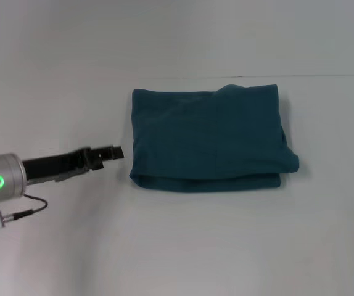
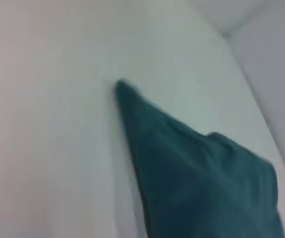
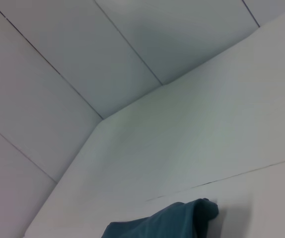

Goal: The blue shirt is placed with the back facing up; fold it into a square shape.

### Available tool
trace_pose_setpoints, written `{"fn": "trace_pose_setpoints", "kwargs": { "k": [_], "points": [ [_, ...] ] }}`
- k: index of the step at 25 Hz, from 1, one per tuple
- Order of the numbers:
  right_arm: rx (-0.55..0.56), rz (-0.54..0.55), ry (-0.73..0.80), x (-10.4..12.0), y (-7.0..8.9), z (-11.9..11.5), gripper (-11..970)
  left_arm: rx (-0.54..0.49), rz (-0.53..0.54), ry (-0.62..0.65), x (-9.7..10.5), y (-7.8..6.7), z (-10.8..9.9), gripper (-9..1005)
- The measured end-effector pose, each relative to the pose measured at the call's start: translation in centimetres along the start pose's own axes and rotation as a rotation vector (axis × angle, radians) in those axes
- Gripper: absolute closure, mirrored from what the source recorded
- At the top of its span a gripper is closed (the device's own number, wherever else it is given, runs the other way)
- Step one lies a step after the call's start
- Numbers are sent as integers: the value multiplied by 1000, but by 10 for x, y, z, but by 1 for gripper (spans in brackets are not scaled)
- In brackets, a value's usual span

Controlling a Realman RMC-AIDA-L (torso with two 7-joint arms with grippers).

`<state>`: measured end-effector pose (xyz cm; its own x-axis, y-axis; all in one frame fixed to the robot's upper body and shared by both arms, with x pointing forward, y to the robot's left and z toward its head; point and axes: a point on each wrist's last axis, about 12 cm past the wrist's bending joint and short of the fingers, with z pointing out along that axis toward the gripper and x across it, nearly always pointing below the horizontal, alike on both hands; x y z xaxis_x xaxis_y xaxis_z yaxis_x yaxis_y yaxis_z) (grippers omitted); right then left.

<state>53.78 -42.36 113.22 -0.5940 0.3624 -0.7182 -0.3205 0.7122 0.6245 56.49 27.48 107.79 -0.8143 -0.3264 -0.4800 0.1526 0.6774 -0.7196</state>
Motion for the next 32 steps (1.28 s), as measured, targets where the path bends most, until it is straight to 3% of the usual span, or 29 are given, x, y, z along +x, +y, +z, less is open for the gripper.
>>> {"fn": "trace_pose_setpoints", "kwargs": {
  "k": [4, 7, 16, 32],
  "points": [
    [-5, -1, 4, 0, 1, 1, 141, -7, -307, 78, -7, 4, 7, 321],
    [-9, -2, 7, 0, 1, 1, 140, -6, -385, 112, -7, 4, 14, 321],
    [-5, 6, 12, 4, 0, -1, 135, -3, -461, 91, 2, 6, 31, 320],
    [-3, 12, 6, 5, -2, -3, 126, -34, -454, 71, 11, 4, 50, 345]
  ]
}}
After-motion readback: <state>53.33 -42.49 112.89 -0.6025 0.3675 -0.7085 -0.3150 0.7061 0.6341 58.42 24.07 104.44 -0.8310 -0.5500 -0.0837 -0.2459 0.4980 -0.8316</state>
